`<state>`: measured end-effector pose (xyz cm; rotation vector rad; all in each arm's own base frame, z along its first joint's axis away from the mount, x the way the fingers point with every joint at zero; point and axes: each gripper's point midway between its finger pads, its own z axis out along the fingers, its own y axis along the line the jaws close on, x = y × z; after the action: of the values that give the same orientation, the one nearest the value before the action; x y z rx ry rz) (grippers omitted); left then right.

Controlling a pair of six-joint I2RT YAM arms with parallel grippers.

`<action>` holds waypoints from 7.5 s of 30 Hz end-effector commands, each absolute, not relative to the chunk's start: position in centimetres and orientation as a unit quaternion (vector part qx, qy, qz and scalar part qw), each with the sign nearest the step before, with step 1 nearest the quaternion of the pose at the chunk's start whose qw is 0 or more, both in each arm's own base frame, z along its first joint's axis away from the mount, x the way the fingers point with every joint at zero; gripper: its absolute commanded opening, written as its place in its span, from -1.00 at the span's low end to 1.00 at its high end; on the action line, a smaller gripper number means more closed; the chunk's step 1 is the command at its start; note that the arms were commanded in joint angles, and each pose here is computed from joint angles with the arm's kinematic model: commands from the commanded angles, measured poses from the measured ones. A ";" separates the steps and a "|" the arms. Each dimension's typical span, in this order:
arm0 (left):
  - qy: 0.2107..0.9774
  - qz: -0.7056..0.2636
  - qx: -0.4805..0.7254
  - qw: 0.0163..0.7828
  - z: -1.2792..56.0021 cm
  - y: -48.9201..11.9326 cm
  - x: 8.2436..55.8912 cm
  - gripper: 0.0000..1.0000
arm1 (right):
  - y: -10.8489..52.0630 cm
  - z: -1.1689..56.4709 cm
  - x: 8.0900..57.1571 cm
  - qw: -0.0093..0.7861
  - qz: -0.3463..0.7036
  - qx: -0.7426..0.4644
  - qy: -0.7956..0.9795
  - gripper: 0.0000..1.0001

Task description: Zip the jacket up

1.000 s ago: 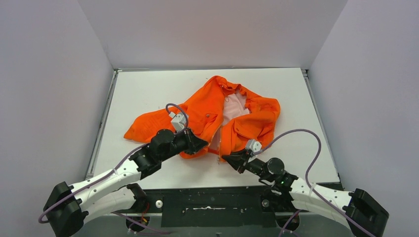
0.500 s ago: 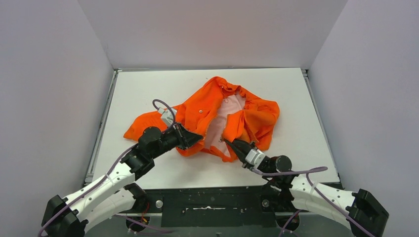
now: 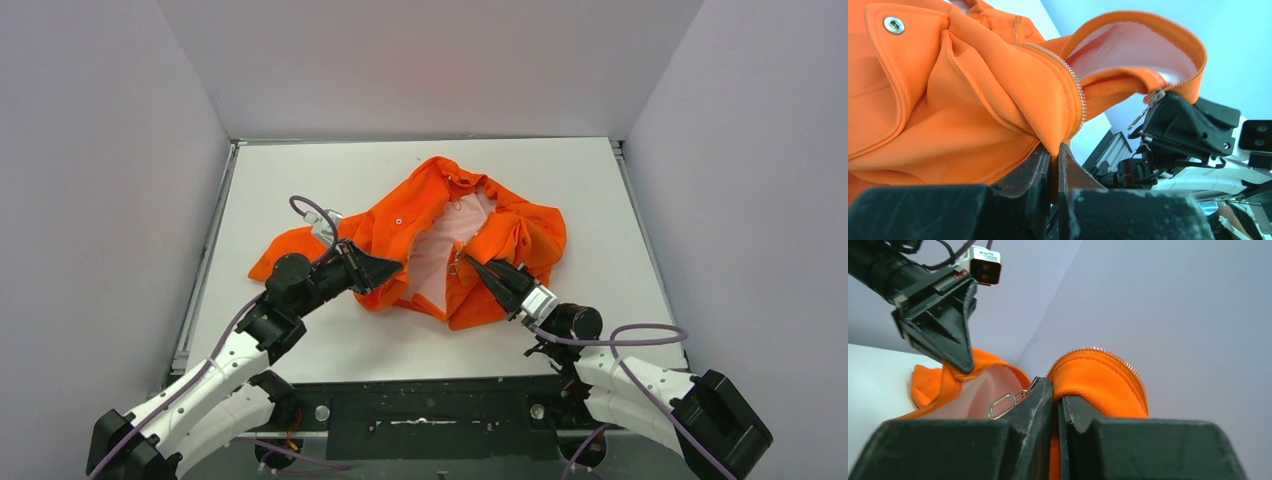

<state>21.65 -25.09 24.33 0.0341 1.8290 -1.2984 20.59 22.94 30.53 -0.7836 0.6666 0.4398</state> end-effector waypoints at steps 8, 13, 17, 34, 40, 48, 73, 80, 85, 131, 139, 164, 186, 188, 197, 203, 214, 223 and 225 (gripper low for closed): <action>0.585 -0.622 0.029 0.520 33.9 -24.9 21.1 -1.00 | 23.7 33.3 15.8 0.832 0.360 -0.355 0.228 -1.00; 0.537 -0.640 0.034 0.548 35.1 -24.3 20.6 -1.00 | 25.3 32.9 15.6 0.807 0.401 -0.364 0.237 -1.00; 0.492 -0.661 0.048 0.564 36.3 -23.9 19.6 -1.00 | 26.7 33.1 15.4 0.799 0.414 -0.368 0.234 -1.00; 0.464 -0.663 0.097 0.579 35.6 -24.0 17.4 -1.00 | 27.9 36.6 15.5 0.819 0.419 -0.332 0.209 -1.00; 0.465 -0.670 0.121 0.566 35.1 -24.8 16.5 -1.00 | 28.2 37.0 16.1 0.825 0.410 -0.329 0.208 -1.00; 0.475 -0.662 0.122 0.567 34.4 -24.9 16.6 -1.00 | 28.6 37.0 15.9 0.822 0.415 -0.334 0.203 -1.00; 0.494 -0.641 0.096 0.580 33.7 -24.6 17.9 -1.00 | 29.5 36.8 15.6 0.816 0.423 -0.335 0.205 -1.00; 0.496 -0.637 0.103 0.581 33.5 -24.7 17.7 -1.00 | 29.4 37.1 15.9 0.823 0.418 -0.323 0.209 -1.00; 0.499 -0.634 0.105 0.582 33.4 -24.9 17.7 -1.00 | 29.4 37.1 16.1 0.823 0.418 -0.321 0.211 -1.00; 0.495 -0.591 0.075 0.633 33.7 -23.1 18.3 -1.00 | 31.2 35.0 17.9 0.814 0.382 -0.329 0.288 -1.00; 0.492 -0.588 0.068 0.639 33.7 -22.8 18.3 -1.00 | 31.4 34.6 17.7 0.810 0.388 -0.331 0.290 -1.00; 0.501 -0.579 0.071 0.639 33.4 -23.0 18.5 -1.00 | 32.2 34.8 18.2 0.813 0.375 -0.330 0.300 -1.00; 0.506 -0.575 0.078 0.638 33.2 -23.4 18.4 -1.00 | 31.9 35.2 18.5 0.826 0.355 -0.314 0.306 -1.00; 0.507 -0.573 0.076 0.639 33.2 -23.3 18.4 -1.00 | 31.9 35.2 18.5 0.825 0.354 -0.316 0.306 -1.00; 0.507 -0.570 0.073 0.643 33.4 -23.1 18.5 -1.00 | 31.8 34.8 18.3 0.822 0.352 -0.321 0.311 -1.00; 0.512 -0.569 0.076 0.639 33.2 -23.5 18.5 -1.00 | 31.9 35.5 18.1 0.828 0.352 -0.313 0.304 -1.00; 0.518 -0.564 0.077 0.638 32.8 -23.7 18.5 -1.00 | 31.4 37.1 18.1 0.850 0.343 -0.265 0.297 -1.00; 0.514 -0.572 0.065 0.636 33.1 -23.6 18.4 -1.00 | 31.2 38.1 17.9 0.857 0.358 -0.236 0.284 -1.00; 0.511 -0.578 0.065 0.633 33.3 -23.7 18.3 -1.00 | 31.0 38.4 17.9 0.859 0.364 -0.224 0.282 -1.00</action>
<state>19.43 -23.51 30.28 0.1265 1.2603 -1.2646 19.19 33.22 31.32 -0.6604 0.7913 0.7237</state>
